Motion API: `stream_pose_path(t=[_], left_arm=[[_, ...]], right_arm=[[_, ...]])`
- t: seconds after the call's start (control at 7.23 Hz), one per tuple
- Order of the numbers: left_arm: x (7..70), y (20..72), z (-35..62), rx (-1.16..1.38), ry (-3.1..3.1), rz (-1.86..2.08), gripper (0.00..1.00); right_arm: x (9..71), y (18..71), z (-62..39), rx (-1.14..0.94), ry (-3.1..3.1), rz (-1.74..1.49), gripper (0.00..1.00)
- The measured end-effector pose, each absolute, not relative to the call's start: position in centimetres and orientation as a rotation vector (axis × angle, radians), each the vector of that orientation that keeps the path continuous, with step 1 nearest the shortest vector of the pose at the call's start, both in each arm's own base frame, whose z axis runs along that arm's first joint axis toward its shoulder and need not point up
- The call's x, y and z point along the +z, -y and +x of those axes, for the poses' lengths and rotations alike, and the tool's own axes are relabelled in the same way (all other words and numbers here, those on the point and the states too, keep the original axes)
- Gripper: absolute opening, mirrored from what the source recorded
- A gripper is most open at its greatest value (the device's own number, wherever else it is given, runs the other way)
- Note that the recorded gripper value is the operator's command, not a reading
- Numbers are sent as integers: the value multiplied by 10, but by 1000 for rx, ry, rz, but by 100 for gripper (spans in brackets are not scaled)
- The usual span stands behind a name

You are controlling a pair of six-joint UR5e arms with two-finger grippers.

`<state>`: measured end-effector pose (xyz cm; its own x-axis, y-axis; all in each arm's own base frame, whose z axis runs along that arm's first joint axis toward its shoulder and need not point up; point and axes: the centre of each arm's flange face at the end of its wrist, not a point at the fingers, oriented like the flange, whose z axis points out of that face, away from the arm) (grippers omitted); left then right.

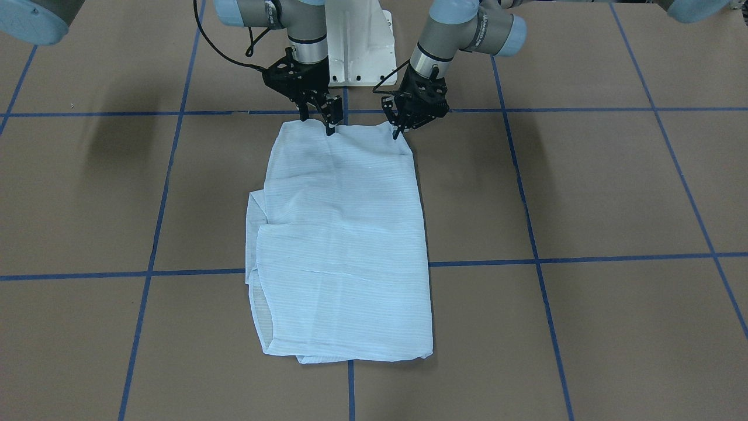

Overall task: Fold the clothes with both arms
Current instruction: 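Grasp the near edge of the shirt with both grippers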

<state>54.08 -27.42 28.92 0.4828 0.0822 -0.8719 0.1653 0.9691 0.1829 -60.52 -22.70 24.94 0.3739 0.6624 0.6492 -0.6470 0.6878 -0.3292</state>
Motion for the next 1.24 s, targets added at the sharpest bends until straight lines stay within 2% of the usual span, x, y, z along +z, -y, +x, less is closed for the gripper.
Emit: stream_pose_path(t=[0.28, 0.41, 0.55, 0.69, 0.83, 1.24], left_arm=[[288, 274, 539, -51, -1071, 257, 0], [288, 274, 539, -51, -1072, 257, 0], [288, 274, 538, -51, -1074, 258, 0], [287, 273, 537, -51, -1075, 258, 0], [287, 273, 536, -51, -1076, 258, 0], [287, 273, 536, -51, -1076, 258, 0]], right_arm=[[257, 229, -613, 857, 826, -7, 86], [255, 230, -618, 866, 829, 0, 79], [248, 233, -624, 880, 836, 9, 58], [244, 236, -630, 902, 841, 14, 18], [242, 238, -633, 929, 844, 10, 0], [238, 250, -627, 968, 857, 9, 0]])
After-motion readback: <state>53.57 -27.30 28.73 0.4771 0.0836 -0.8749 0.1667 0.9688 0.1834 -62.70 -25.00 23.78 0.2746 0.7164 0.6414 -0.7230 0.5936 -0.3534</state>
